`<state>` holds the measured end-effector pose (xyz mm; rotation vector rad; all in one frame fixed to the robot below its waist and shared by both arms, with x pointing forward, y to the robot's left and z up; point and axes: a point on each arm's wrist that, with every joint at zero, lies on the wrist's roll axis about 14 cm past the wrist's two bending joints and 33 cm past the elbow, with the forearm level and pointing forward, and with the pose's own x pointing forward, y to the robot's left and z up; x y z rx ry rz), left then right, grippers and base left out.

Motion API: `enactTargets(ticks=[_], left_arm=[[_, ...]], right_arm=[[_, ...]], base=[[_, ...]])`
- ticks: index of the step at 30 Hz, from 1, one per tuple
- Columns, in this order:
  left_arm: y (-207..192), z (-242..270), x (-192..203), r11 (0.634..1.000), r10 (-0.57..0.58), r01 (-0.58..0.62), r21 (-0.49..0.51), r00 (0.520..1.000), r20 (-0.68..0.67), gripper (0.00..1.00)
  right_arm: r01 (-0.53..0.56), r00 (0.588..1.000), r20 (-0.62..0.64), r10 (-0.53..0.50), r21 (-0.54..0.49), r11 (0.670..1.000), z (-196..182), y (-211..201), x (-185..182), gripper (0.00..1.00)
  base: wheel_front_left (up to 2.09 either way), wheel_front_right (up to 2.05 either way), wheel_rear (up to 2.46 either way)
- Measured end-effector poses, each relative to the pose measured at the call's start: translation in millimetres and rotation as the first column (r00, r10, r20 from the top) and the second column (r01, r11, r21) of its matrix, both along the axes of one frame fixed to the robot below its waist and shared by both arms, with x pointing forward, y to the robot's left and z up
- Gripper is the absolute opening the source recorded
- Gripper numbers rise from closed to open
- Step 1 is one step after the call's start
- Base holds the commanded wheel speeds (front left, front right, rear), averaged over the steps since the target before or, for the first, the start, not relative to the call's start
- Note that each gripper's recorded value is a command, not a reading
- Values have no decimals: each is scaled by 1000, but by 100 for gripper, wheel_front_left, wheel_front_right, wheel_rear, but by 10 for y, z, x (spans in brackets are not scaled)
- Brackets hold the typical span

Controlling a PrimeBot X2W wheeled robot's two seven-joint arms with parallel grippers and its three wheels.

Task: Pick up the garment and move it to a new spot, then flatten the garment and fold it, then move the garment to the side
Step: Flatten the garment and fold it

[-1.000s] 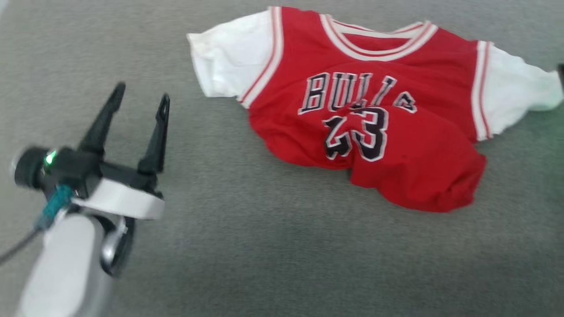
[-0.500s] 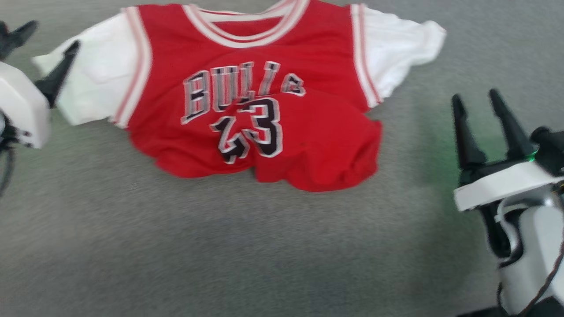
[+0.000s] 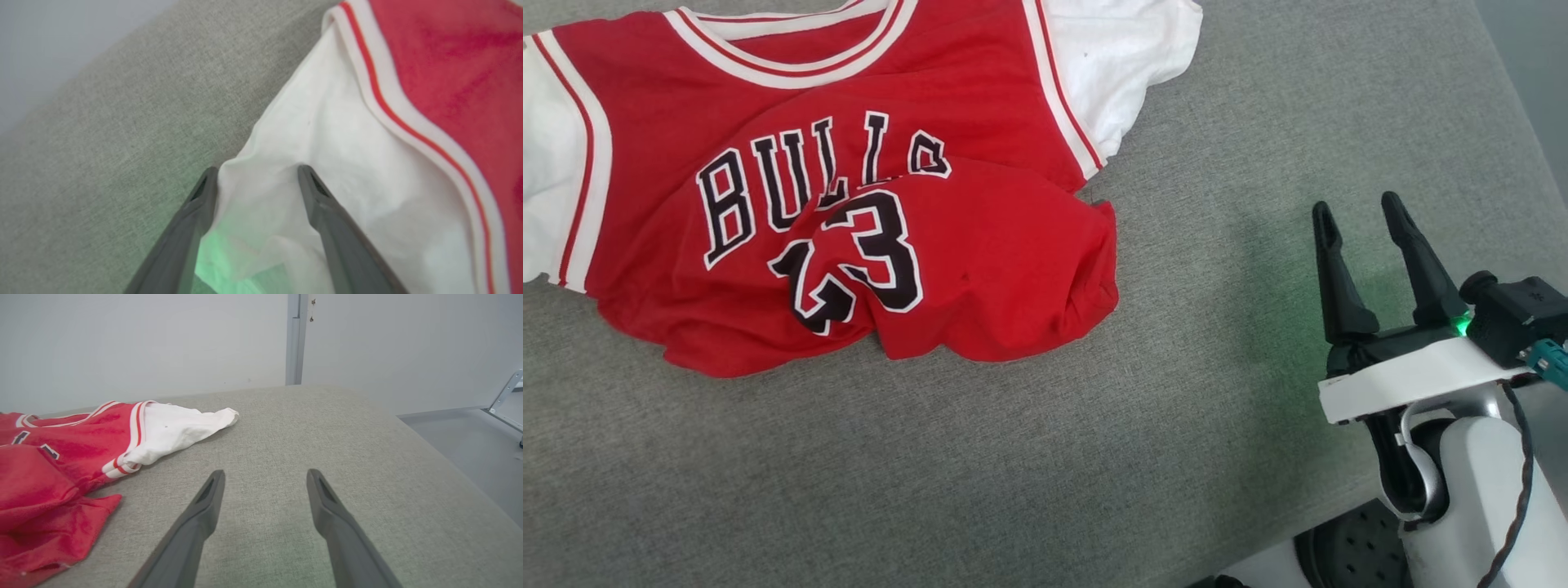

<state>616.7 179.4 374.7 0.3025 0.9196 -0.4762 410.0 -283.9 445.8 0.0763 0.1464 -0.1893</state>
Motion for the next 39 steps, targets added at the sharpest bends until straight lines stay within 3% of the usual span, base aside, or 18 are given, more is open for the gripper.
enactTargets(ticks=[1,2,3,4,12,18,26,31,36,38,39], left_arm=[[-2,-3,-17,1000,2,-2,-5,1000,-10,100],[-5,-4,-33,1000,8,-8,-17,1000,-19,83],[-4,-6,-45,1000,8,-8,-20,1000,-23,45],[-8,-8,-57,1000,4,-4,-20,1000,-26,2],[-44,2,7,999,-9,10,-50,1000,25,0],[-104,-1,128,996,-18,28,-88,994,104,0],[-59,-92,143,993,-15,30,-112,991,135,0],[-30,-125,154,993,-20,37,-113,989,148,0],[-31,-129,149,992,-17,36,-124,988,151,0],[-37,-117,146,991,-16,35,-127,988,152,0],[-38,-111,143,991,-14,35,-130,988,154,0]], right_arm=[[-9,1000,6,9,-4,1000,19,24,18,100],[-19,1000,7,19,-6,1000,36,49,39,100],[-27,1000,15,27,-7,1000,59,72,62,100],[-37,999,12,38,-8,999,64,96,83,100],[-253,962,-131,240,-88,963,18,362,478,100],[-473,839,-340,425,-68,879,-148,642,954,100],[-494,764,-484,428,-11,869,-283,555,1621,100],[-481,665,-631,398,46,876,-627,501,1685,100],[-486,631,-664,401,64,871,-697,533,1751,100],[-491,625,-670,399,60,869,-695,532,1752,42],[-499,619,-675,402,58,865,-697,549,1745,0]], base=[[0,0,0],[0,0,0],[0,0,0],[0,0,0],[0,0,0],[0,0,0],[0,0,0],[0,0,0],[0,0,0],[0,0,0],[0,0,0]])
